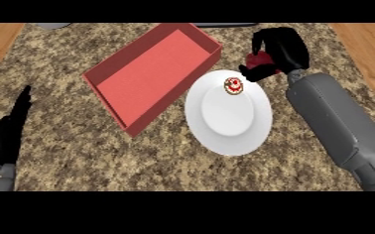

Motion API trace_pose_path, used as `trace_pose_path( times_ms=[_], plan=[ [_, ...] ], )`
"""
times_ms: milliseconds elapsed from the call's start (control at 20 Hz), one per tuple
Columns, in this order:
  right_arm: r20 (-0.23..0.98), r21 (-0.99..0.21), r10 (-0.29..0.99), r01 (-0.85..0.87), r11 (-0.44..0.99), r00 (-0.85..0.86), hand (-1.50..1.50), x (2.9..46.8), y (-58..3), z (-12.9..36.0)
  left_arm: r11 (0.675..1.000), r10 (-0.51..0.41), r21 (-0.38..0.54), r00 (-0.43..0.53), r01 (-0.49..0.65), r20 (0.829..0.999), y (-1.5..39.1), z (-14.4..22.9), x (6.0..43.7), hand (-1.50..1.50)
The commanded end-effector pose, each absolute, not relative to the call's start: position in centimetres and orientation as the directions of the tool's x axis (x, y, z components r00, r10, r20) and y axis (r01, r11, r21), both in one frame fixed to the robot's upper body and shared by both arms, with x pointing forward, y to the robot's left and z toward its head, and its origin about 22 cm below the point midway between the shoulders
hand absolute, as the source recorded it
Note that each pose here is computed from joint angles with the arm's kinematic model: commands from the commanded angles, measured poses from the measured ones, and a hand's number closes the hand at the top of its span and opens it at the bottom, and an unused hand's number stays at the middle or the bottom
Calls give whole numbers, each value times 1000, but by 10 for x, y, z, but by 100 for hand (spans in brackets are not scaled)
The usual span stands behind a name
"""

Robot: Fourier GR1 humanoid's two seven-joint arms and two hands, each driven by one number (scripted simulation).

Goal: Pick the pear from the plate and place it in the cardboard box

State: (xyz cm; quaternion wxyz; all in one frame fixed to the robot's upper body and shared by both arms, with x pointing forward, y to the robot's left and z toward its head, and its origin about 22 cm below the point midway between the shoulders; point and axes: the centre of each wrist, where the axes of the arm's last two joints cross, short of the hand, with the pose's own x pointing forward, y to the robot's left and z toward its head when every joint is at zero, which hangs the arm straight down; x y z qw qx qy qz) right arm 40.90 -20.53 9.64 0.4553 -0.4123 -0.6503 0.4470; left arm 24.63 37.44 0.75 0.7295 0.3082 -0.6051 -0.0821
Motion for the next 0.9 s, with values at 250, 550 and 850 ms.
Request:
trace_pose_path(
  times_ms=[250,550,850],
  plan=[
    [303,-908,877,166,385,-373,150,374,-125,171,806,-506,544,206,-233,838,360,1,257,0],
    [459,-839,803,113,533,-381,150,378,-86,198,812,-506,543,208,-214,837,344,10,261,0],
    [548,-793,771,91,602,-324,150,398,-32,221,817,-504,542,212,-199,837,353,14,263,0]
  ],
)
